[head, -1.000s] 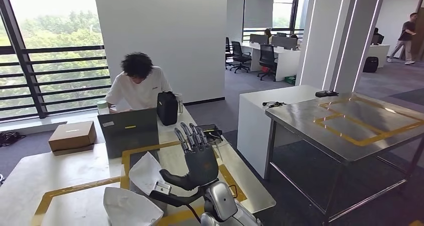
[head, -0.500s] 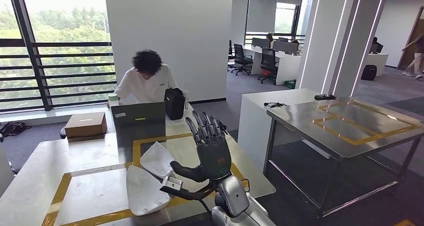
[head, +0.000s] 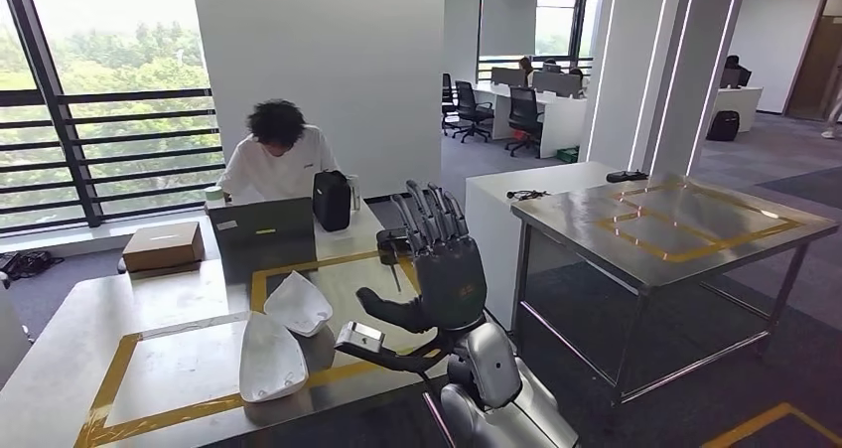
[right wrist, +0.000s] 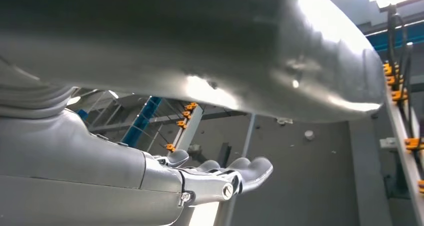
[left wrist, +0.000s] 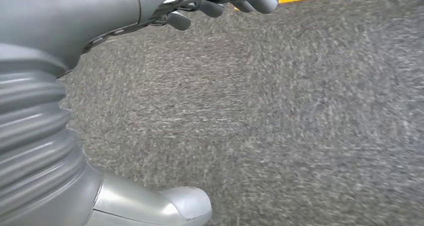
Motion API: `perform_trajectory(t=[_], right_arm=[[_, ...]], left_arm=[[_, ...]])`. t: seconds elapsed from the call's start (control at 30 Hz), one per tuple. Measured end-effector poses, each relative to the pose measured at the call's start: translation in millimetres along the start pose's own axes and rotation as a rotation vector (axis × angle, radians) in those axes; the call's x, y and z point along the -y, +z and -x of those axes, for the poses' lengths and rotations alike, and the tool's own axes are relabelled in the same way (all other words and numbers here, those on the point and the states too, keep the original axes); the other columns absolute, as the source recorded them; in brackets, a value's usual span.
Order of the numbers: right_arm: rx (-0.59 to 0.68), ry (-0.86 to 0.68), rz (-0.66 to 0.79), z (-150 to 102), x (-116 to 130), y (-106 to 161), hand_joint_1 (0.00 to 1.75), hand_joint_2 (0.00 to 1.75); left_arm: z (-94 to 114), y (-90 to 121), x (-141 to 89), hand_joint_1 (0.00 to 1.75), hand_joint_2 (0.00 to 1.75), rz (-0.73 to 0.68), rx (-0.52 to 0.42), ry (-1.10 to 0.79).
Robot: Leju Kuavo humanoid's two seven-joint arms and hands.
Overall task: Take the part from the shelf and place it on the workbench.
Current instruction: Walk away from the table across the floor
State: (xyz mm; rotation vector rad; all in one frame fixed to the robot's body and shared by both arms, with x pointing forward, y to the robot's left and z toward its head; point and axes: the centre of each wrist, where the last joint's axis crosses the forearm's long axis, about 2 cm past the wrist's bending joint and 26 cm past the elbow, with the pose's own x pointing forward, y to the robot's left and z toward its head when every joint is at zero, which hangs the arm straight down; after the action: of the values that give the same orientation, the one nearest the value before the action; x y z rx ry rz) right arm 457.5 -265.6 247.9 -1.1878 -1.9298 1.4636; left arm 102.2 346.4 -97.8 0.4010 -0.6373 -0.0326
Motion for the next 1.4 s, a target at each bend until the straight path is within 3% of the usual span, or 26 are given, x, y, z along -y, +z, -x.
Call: perform_trajectory(t=[0.37,0.5,0.7,1.07,1.2,1.4], right_arm=[[-0.009,0.031,0.020,11,8,4,0.00,0.00],[-0.012,0.025,0.008,10,2,10,0.00,0.00],[-0.057,-0.008,-0.004,11,1,15,0.00,0.00],[-0.248,-0.343,-0.062,33,-20,42,0.00,0.00],[-0.308,-0.408,-0.024,39,-19,44,0.00,0.00],[-0.348,-0.423,0.030,40,-16,40,0.00,0.00]], left_arm=[[-5,-2,0,0.00,1.75,-0.002,0.011,0.000],[-4,-2,1,0.00,0.00,0.001,0.012,0.001],[-4,0,6,0.00,0.00,0.008,0.013,0.006],[0,3,8,0.00,0.00,0.015,0.021,-0.002],[0,3,10,0.00,1.75,0.016,0.025,0.002],[0,5,15,0.00,1.75,0.021,0.027,0.011]])
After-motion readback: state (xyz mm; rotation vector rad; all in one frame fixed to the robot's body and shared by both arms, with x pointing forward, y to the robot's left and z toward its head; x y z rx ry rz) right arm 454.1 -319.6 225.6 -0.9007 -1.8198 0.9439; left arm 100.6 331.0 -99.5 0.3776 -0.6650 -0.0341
